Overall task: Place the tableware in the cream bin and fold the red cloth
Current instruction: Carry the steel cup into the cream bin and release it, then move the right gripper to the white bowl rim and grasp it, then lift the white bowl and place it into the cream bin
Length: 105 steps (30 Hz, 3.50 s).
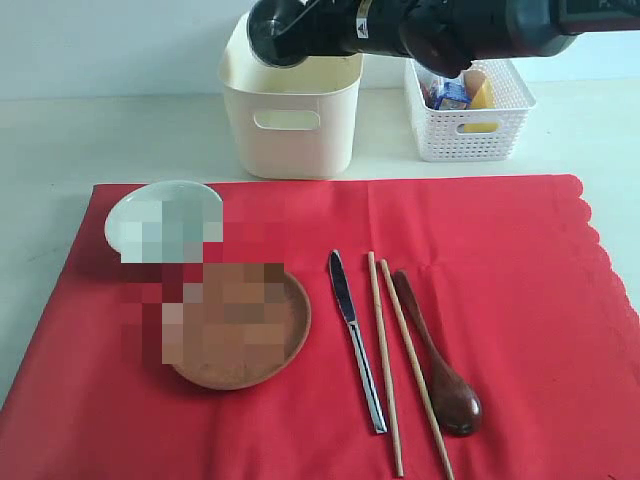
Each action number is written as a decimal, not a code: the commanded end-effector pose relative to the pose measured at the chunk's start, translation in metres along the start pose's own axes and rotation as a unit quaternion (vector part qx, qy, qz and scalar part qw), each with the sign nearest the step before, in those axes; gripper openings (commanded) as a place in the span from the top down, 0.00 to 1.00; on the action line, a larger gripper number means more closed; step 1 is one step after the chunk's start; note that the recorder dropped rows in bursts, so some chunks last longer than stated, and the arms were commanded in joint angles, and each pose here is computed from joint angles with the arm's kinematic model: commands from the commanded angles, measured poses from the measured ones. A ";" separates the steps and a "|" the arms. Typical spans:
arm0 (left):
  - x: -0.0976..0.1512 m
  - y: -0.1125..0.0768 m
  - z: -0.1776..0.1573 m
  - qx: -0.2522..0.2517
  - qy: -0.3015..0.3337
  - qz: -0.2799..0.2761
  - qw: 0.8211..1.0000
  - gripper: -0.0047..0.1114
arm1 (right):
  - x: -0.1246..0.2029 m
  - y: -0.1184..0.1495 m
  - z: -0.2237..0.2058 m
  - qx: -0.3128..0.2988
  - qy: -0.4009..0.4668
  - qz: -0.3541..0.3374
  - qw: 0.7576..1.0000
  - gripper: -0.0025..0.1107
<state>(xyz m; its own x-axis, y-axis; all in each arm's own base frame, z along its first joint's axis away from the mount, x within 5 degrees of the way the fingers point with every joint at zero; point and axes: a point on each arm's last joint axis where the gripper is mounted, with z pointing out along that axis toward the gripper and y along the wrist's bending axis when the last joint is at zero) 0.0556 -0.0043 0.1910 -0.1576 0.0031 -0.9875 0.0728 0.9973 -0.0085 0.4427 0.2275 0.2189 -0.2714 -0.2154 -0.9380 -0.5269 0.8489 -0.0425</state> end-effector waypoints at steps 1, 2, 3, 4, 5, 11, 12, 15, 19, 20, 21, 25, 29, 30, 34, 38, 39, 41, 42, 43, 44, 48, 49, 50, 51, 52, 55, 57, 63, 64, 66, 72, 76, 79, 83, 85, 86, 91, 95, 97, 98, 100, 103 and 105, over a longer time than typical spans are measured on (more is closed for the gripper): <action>-0.001 0.000 0.000 -0.001 -0.004 0.001 1.000 0.95 | -0.004 -0.002 0.000 0.003 -0.004 -0.001 1.000 0.97; -0.001 0.000 0.000 -0.001 -0.004 0.001 1.000 0.95 | -0.003 -0.003 0.000 0.004 -0.001 -0.001 1.000 0.95; -0.001 0.000 0.000 -0.001 -0.004 0.001 1.000 0.95 | -0.002 -0.003 0.000 0.006 0.002 -0.001 1.000 0.92; -0.001 0.000 0.000 -0.001 -0.004 0.001 1.000 0.95 | -0.002 -0.003 0.000 0.008 0.005 0.000 1.000 0.90; -0.001 0.000 0.000 -0.001 -0.004 0.001 1.000 0.95 | -0.001 -0.004 -0.001 0.010 0.009 0.000 1.000 0.86; -0.001 0.000 0.000 -0.001 -0.004 0.001 1.000 0.95 | -0.001 -0.004 -0.001 0.011 0.011 0.000 1.000 0.65; -0.001 0.000 0.000 -0.001 -0.004 0.001 1.000 0.95 | -0.001 -0.004 -0.001 0.011 0.011 0.000 1.000 0.61; -0.001 0.000 0.000 -0.001 -0.004 0.001 1.000 0.95 | -0.001 -0.004 -0.001 0.011 0.011 0.000 1.000 0.54; -0.001 0.000 0.000 -0.001 -0.004 0.001 1.000 0.95 | -0.003 -0.004 -0.002 0.012 0.010 0.006 1.000 0.51; -0.001 0.000 0.000 -0.001 -0.004 0.001 1.000 0.95 | -0.004 -0.004 -0.003 0.013 0.009 0.009 1.000 0.51; -0.001 0.000 0.000 -0.001 -0.004 0.001 1.000 0.95 | -0.006 -0.005 -0.005 0.016 0.011 0.014 1.000 0.51; -0.001 0.000 0.000 -0.001 -0.004 0.001 1.000 0.95 | -0.015 -0.010 -0.017 0.044 0.040 0.024 0.998 0.51; -0.001 0.000 0.000 -0.001 -0.004 0.001 1.000 0.95 | -0.020 -0.015 -0.029 0.073 0.076 0.029 0.994 0.51; -0.001 0.000 0.000 -0.001 -0.004 0.001 1.000 0.95 | -0.020 -0.015 -0.032 0.079 0.088 0.039 0.992 0.51; -0.001 0.000 0.000 -0.001 -0.004 0.001 1.000 0.95 | -0.020 -0.014 -0.040 0.092 0.121 0.080 0.985 0.51; -0.001 0.000 0.000 -0.001 -0.004 0.001 1.000 0.95 | -0.016 -0.003 -0.044 0.096 0.166 0.100 0.976 0.51; -0.001 0.000 0.000 -0.001 -0.004 0.001 1.000 0.95 | -0.013 0.002 -0.045 0.096 0.180 0.098 0.974 0.51; -0.001 0.000 0.000 -0.001 -0.004 0.001 1.000 0.95 | -0.009 0.014 -0.046 0.093 0.205 0.092 0.970 0.51; -0.001 0.000 0.000 -0.001 -0.004 0.001 1.000 0.95 | -0.007 0.021 -0.046 0.090 0.215 0.089 0.968 0.51; -0.001 0.000 0.000 -0.001 -0.004 0.001 1.000 0.95 | -0.005 0.028 -0.046 0.087 0.225 0.086 0.967 0.51; -0.001 0.000 0.000 -0.001 -0.004 0.001 1.000 0.95 | -0.004 0.036 -0.047 0.081 0.231 0.084 0.966 0.51; -0.001 0.000 0.000 -0.001 -0.004 0.001 1.000 0.95 | 0.000 0.073 -0.048 0.043 0.253 0.114 0.960 0.51; -0.001 0.000 0.000 -0.001 -0.004 0.001 1.000 0.95 | 0.001 0.082 -0.049 0.033 0.256 0.119 0.959 0.51; -0.001 0.000 0.000 -0.001 -0.004 0.001 1.000 0.95 | 0.002 0.091 -0.049 0.025 0.260 0.120 0.958 0.51; -0.001 0.000 0.000 -0.001 -0.004 0.001 1.000 0.95 | 0.004 0.099 -0.048 0.017 0.262 0.120 0.957 0.51; -0.001 0.000 0.000 -0.001 -0.004 0.001 1.000 0.95 | 0.007 0.105 -0.047 0.010 0.265 0.121 0.956 0.51; -0.001 0.000 0.000 -0.001 -0.004 0.001 1.000 0.95 | 0.021 0.117 -0.040 -0.001 0.286 0.151 0.946 0.51; -0.001 0.000 0.000 -0.001 -0.004 0.001 1.000 0.95 | 0.034 0.122 -0.033 -0.007 0.307 0.194 0.932 0.51; -0.001 0.000 0.000 -0.001 -0.004 0.001 1.000 0.95 | 0.062 0.129 -0.015 -0.011 0.324 0.231 0.917 0.51; -0.001 0.000 0.000 -0.001 -0.004 0.001 1.000 0.95 | 0.065 0.130 -0.012 -0.012 0.322 0.237 0.917 0.51; -0.001 0.000 0.000 -0.001 -0.004 0.001 1.000 0.95 | 0.071 0.131 -0.007 -0.014 0.316 0.246 0.916 0.51; -0.001 0.000 0.000 -0.001 -0.004 0.001 1.000 0.95 | 0.076 0.136 0.000 -0.044 0.302 0.240 0.922 0.51; -0.001 0.000 0.000 -0.001 -0.004 0.001 1.000 0.95 | 0.081 0.137 0.005 -0.052 0.292 0.235 0.926 0.51; -0.001 0.000 0.000 -0.001 -0.004 0.001 1.000 0.95 | 0.093 0.138 0.011 -0.048 0.300 0.235 0.923 0.51; -0.001 0.000 0.000 -0.001 -0.004 0.001 1.000 0.95 | 0.101 0.140 0.017 -0.050 0.316 0.239 0.917 0.51; -0.001 0.000 0.000 -0.001 -0.004 0.001 1.000 0.95 | 0.100 0.141 0.020 -0.052 0.312 0.238 0.918 0.52; -0.001 0.000 0.000 -0.001 -0.004 0.001 1.000 0.95 | 0.098 0.141 0.022 -0.054 0.308 0.238 0.920 0.54; -0.001 0.000 0.000 -0.001 -0.004 0.001 1.000 0.95 | 0.096 0.141 0.023 -0.054 0.304 0.237 0.921 0.80; -0.001 0.000 0.000 -0.001 -0.004 0.001 1.000 0.95 | 0.096 0.142 0.020 -0.055 0.318 0.235 0.917 0.98; -0.001 0.000 0.000 -0.001 -0.004 0.001 1.000 0.95 | 0.091 0.142 0.017 -0.057 0.318 0.235 0.917 0.98; -0.001 0.000 0.000 -0.001 -0.004 0.001 1.000 0.95 | 0.085 0.141 0.015 -0.059 0.313 0.237 0.918 0.98; -0.001 0.000 0.000 -0.001 -0.004 0.001 1.000 0.95 | 0.069 0.141 0.008 -0.065 0.296 0.238 0.923 0.98; -0.001 0.000 0.000 -0.001 -0.004 0.001 1.000 0.95 | 0.038 0.139 -0.006 -0.075 0.266 0.241 0.930 0.98; -0.001 0.000 0.000 -0.001 -0.004 0.001 1.000 0.95 | 0.011 0.135 -0.020 -0.083 0.239 0.245 0.936 0.98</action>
<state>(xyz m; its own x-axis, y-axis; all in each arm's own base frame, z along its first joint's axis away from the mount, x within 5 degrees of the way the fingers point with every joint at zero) 0.0556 -0.0043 0.1910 -0.1576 0.0031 -0.9875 0.0728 0.9973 -0.0085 0.3535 0.3342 0.1748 -0.8547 -0.0714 -0.5143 -0.3267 0.8438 0.4258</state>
